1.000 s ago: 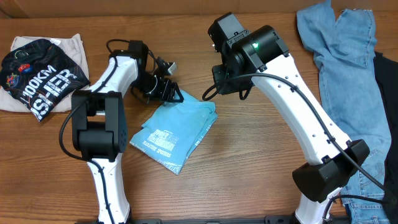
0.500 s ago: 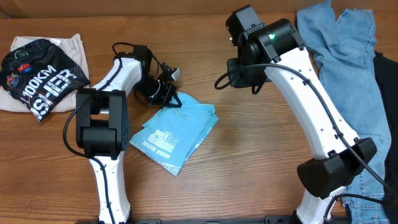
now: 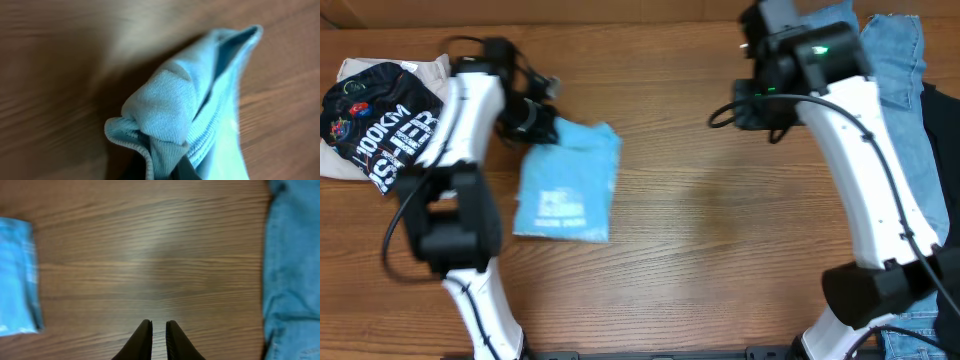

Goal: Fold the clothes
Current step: 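Carry the bundle with the left gripper to the upper-left cloth pile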

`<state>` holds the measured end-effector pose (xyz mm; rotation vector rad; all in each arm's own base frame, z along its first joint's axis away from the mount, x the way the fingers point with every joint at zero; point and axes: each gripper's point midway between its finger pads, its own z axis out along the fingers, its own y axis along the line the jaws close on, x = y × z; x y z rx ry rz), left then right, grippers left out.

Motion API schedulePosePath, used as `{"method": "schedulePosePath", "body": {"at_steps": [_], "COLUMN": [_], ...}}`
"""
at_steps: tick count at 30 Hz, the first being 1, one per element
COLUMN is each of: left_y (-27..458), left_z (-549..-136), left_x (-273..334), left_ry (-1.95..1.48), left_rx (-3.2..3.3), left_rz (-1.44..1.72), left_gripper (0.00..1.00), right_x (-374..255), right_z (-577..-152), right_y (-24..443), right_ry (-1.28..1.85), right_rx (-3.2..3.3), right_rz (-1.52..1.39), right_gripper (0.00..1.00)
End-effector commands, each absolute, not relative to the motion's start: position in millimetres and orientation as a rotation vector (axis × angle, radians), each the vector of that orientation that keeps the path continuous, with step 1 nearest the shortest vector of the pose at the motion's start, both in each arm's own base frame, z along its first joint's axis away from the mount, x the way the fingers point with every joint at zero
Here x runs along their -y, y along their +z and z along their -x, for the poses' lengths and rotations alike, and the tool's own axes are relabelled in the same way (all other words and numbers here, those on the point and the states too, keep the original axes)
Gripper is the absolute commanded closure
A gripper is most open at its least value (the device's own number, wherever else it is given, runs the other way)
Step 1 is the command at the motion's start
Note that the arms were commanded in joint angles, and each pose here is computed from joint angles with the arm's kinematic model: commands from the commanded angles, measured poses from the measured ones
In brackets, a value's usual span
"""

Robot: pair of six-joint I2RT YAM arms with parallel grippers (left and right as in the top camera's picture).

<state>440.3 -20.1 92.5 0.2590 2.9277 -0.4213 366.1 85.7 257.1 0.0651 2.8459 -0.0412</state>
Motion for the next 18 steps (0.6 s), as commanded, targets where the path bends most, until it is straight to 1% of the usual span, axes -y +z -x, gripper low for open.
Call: {"method": "schedulePosePath", "body": {"at_steps": [1, 5, 8, 13, 18], "left_y": [161.5, 192.5, 204.6, 213.9, 228.9], "left_z": [-443.4, -431.2, -427.8, -434.3, -451.8], "left_x": [-33.4, -79.8, -107.2, -140.3, -161.4], "left_ry": [-0.19, -0.047, 0.03, 0.077, 0.129], "left_rx": [-2.801, -2.743, -2.704, -2.627, -2.517], "left_rz": [-0.072, 0.052, 0.116, 0.185, 0.201], "left_gripper": [0.96, 0.96, 0.96, 0.96, 0.94], "right_x": [-56.9, -34.5, -27.5, -26.5, -26.2], "right_z": [-362.1, -356.5, -351.8, -346.6, -343.8], "right_y": [286.8, 296.6, 301.2, 302.9, 301.8], "right_ry": [-0.056, -0.066, -0.072, -0.074, -0.077], "right_rx": [-2.76, -2.738, -2.731, -2.737, -2.749], "right_rz": [-0.144, -0.209, -0.22, -0.222, -0.222], "right_gripper": [0.86, 0.86, 0.86, 0.86, 0.87]}}
